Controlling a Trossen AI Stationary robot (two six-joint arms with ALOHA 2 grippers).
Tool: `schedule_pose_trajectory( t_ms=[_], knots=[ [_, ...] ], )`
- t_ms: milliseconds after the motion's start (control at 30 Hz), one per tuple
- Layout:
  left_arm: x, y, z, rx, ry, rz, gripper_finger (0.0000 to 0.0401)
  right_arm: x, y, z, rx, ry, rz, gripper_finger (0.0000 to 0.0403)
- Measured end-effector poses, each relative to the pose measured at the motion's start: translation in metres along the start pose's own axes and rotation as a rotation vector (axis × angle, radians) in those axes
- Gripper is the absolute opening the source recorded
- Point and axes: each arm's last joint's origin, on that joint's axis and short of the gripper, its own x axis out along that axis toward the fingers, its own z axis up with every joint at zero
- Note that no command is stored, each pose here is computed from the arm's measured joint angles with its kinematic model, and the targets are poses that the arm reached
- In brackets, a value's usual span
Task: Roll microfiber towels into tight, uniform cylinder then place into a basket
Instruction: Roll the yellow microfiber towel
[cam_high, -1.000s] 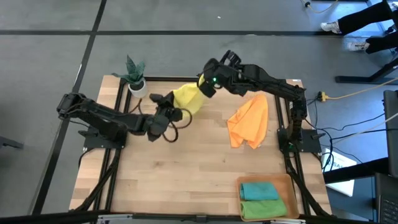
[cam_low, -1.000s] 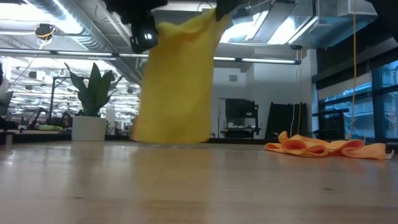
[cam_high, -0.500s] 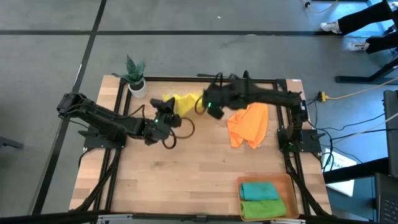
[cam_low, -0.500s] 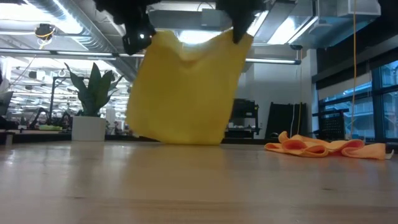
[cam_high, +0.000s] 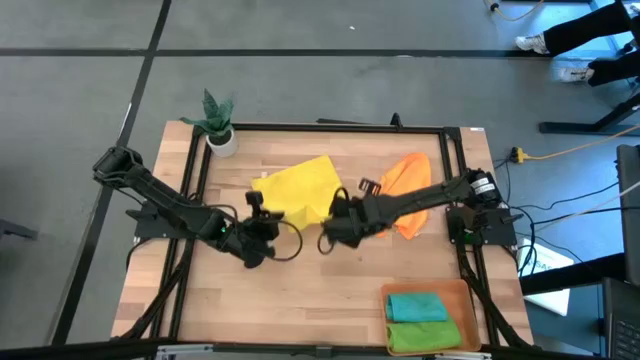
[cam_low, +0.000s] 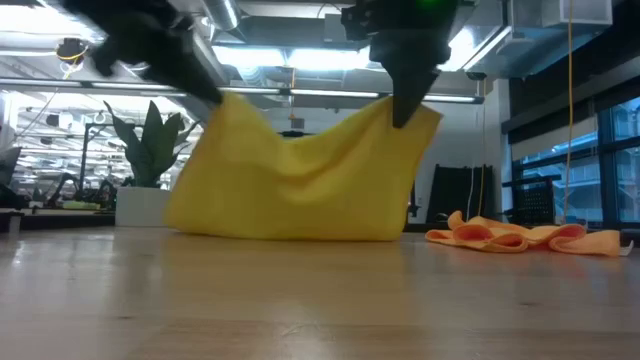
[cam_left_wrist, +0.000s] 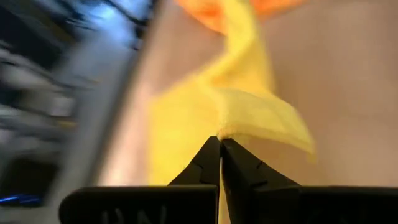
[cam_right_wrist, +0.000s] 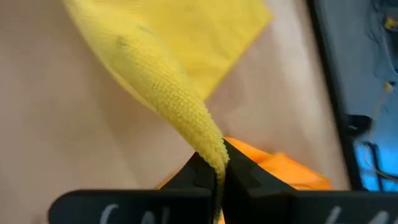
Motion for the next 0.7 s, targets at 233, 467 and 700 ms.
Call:
schedule_pose_trajectory(
  t_ms=[233,467,700],
  knots=[
    [-0.016,-0.022,-0.013,-0.099,0.142,-0.353,0.0000,0.021,0.051,-0.026,-0.014,-0.062,0.227,0.0010],
    [-0.014,-0.049,-0.026,-0.108,0.276,-0.455,0.0000,0.040,0.084,-0.052,-0.018,-0.120,0.402,0.0010],
    [-0.006,-0.073,-0.040,-0.141,0.366,-0.422,0.0000,0.043,0.096,-0.064,-0.030,-0.161,0.440,0.0010]
  ],
)
